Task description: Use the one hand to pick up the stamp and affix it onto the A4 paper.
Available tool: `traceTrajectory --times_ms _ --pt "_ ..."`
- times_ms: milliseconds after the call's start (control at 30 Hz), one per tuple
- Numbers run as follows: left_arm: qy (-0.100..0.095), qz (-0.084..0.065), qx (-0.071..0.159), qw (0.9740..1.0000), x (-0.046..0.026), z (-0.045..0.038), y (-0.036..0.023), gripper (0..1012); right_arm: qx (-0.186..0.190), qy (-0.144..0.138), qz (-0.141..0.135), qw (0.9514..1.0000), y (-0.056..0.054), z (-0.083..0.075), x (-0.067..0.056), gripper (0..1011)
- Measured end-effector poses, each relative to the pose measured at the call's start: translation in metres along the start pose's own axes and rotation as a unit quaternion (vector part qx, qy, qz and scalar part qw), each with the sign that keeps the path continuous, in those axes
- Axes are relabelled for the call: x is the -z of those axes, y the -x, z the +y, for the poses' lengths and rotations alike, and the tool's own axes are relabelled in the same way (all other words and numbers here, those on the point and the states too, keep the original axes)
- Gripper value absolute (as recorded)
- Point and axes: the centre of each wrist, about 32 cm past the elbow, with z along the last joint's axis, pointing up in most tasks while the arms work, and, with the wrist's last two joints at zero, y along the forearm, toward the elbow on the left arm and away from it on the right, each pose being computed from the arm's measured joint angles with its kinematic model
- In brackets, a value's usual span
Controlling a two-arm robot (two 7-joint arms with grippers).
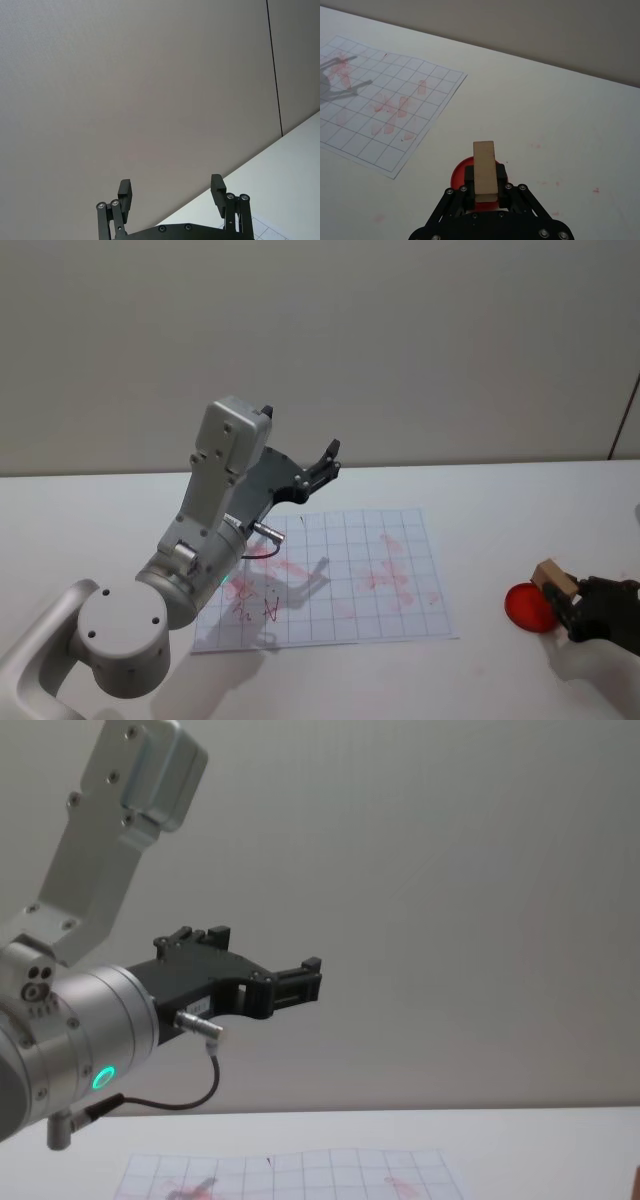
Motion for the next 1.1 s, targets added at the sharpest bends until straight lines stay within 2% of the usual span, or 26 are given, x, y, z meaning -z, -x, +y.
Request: traceTrajectory --times_ms 200,633,700,800,900,933,967,1000,1100 --pt "0.0 0.0 0.0 1.0 0.0 0.0 0.0 1001 -0.002 0.017 -0.002 0.9998 -0.002 0.004 0.001 220" --pt "0.0 0.0 0.0 1.0 0.0 0.0 0.0 1001 -0.016 0.032 -0.01 0.9993 -0.003 0.022 -0.001 222" --pt "0.0 0.0 0.0 1.0 0.0 0.0 0.0 1001 -0.017 0.034 -0.011 0.9992 -0.003 0.024 -0.001 253" --pt "0.0 0.0 0.0 1.0 0.0 0.0 0.0 1001 -0.019 0.036 -0.012 0.9991 -0.003 0.027 -0.002 378" --pt "0.0 0.0 0.0 1.0 0.0 0.0 0.0 1001 -0.021 0.037 -0.013 0.999 -0.003 0.029 -0.002 419" --pt "0.0 0.0 0.0 1.0 0.0 0.0 0.0 1001 -0.021 0.037 -0.014 0.999 -0.003 0.029 -0.002 499" --pt "0.0 0.0 0.0 1.0 0.0 0.0 0.0 1001 -0.022 0.037 -0.014 0.999 -0.003 0.03 -0.002 519" --pt "0.0 0.0 0.0 1.0 0.0 0.0 0.0 1001 -0.022 0.038 -0.014 0.9989 -0.003 0.031 -0.003 580" --pt "0.0 0.0 0.0 1.0 0.0 0.0 0.0 1001 -0.023 0.038 -0.015 0.9989 -0.003 0.031 -0.003 641"
